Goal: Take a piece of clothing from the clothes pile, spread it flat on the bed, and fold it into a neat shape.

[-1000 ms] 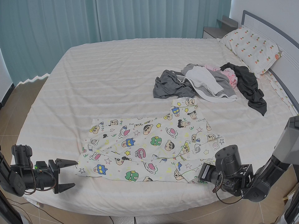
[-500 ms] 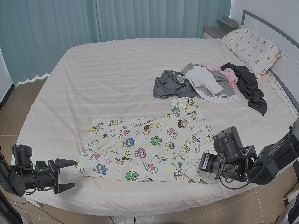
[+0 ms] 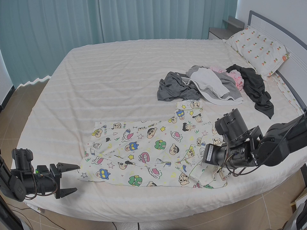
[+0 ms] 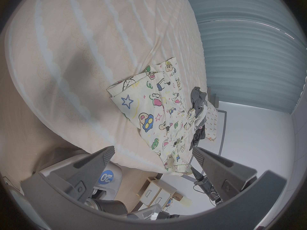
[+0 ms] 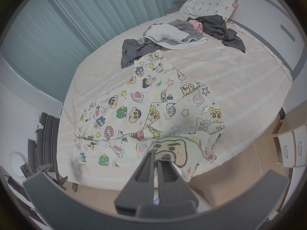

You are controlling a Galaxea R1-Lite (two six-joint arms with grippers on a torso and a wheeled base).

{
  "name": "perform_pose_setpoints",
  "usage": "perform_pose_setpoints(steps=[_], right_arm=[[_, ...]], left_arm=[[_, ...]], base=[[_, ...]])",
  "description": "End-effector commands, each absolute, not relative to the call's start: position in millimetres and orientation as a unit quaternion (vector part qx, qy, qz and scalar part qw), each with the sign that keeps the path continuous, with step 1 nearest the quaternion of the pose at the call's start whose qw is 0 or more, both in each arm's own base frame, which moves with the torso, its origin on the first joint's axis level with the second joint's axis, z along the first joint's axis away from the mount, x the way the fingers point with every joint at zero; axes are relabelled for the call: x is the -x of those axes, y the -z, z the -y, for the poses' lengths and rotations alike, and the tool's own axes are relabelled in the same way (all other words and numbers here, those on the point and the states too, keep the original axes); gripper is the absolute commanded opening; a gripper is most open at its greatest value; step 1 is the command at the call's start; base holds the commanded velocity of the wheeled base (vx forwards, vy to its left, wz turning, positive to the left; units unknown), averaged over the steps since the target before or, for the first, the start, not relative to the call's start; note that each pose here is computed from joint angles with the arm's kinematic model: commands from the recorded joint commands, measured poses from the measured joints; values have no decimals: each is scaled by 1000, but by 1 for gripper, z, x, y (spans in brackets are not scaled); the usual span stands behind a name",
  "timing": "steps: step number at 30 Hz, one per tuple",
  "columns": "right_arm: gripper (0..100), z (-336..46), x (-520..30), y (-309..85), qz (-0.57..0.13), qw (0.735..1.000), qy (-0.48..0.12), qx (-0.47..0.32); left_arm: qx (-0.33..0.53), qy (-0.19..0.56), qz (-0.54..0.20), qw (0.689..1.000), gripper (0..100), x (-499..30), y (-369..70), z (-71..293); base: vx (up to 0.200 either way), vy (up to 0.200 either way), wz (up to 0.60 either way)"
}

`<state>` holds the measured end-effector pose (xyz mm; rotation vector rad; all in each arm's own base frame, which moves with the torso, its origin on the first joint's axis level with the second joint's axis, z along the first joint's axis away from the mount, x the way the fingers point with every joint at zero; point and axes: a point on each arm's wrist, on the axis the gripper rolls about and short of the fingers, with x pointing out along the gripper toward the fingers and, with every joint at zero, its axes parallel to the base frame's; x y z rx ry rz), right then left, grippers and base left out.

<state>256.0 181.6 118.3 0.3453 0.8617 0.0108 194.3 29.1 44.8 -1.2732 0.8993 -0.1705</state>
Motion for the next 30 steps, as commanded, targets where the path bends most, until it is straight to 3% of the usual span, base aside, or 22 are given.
perform_pose_setpoints(steps=[1, 17, 30], right_arm=[[0, -182, -264, -120, -422, 891, -1, -170], [0, -176, -229, -81, -514, 845, 33, -145], [0, -159, -237, -39, -518, 838, 59, -161]], left_arm=[[574, 76, -405, 708, 100, -194, -45, -29], [572, 77, -405, 709, 100, -194, -44, -29], [572, 77, -405, 709, 100, -194, -44, -29]], base=[[0, 0, 0], [0, 0, 0], [0, 0, 0]])
